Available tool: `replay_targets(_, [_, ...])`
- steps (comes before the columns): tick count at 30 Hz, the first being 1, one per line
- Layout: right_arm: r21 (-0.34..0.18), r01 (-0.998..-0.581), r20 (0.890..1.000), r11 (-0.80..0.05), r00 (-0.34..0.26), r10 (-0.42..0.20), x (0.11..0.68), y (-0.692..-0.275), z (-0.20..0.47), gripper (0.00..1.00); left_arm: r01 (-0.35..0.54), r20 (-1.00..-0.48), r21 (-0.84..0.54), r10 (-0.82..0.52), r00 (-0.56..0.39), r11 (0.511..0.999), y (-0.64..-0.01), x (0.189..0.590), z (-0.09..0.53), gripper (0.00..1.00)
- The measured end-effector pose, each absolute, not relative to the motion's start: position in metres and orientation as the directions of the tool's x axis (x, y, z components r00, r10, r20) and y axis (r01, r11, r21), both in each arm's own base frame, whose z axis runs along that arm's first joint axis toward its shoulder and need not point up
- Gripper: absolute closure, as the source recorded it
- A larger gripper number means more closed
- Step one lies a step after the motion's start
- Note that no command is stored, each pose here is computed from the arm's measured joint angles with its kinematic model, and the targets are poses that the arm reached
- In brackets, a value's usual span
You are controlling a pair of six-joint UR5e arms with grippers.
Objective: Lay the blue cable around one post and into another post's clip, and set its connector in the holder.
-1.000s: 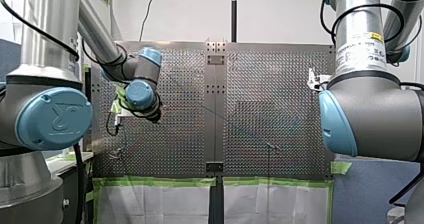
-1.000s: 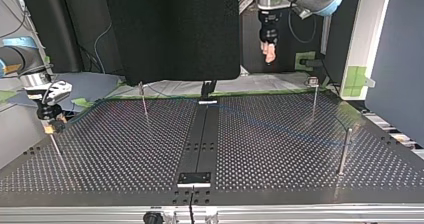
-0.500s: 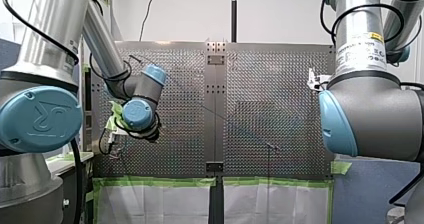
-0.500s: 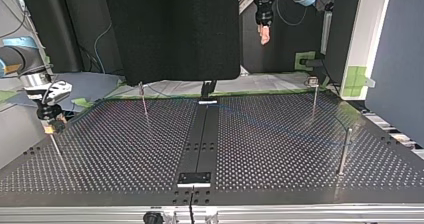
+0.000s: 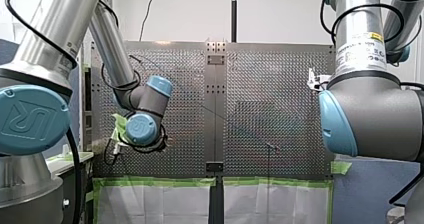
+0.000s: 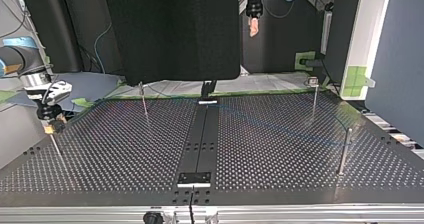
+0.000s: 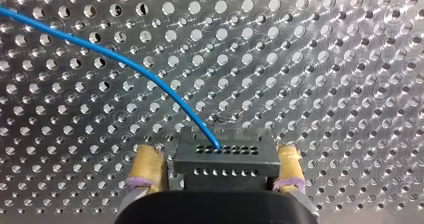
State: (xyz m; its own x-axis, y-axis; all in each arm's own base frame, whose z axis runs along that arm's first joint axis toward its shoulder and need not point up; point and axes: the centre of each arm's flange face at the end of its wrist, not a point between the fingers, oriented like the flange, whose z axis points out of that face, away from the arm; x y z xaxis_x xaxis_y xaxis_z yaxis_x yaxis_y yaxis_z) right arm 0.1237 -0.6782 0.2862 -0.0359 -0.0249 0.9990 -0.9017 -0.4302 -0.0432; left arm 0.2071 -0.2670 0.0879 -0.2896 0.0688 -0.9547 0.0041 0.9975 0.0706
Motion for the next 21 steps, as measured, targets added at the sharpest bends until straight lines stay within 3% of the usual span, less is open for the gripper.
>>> replay_targets(11, [-0.042,-0.901,0.999,-0.432,-0.034,-0.025,0.125,-0.678,0.286,0.05,0.140,-0.969,-0.066,-0.030,-0.244,0.988,-0.299,0.189,0.090,0.00])
replay_targets(21, [-0.041,-0.901,0.999,-0.432,-0.034,-0.024,0.125,-0.678,0.286,0.05,0.293,-0.967,-0.184,-0.119,-0.227,0.938,-0.330,0.167,0.094,0.00])
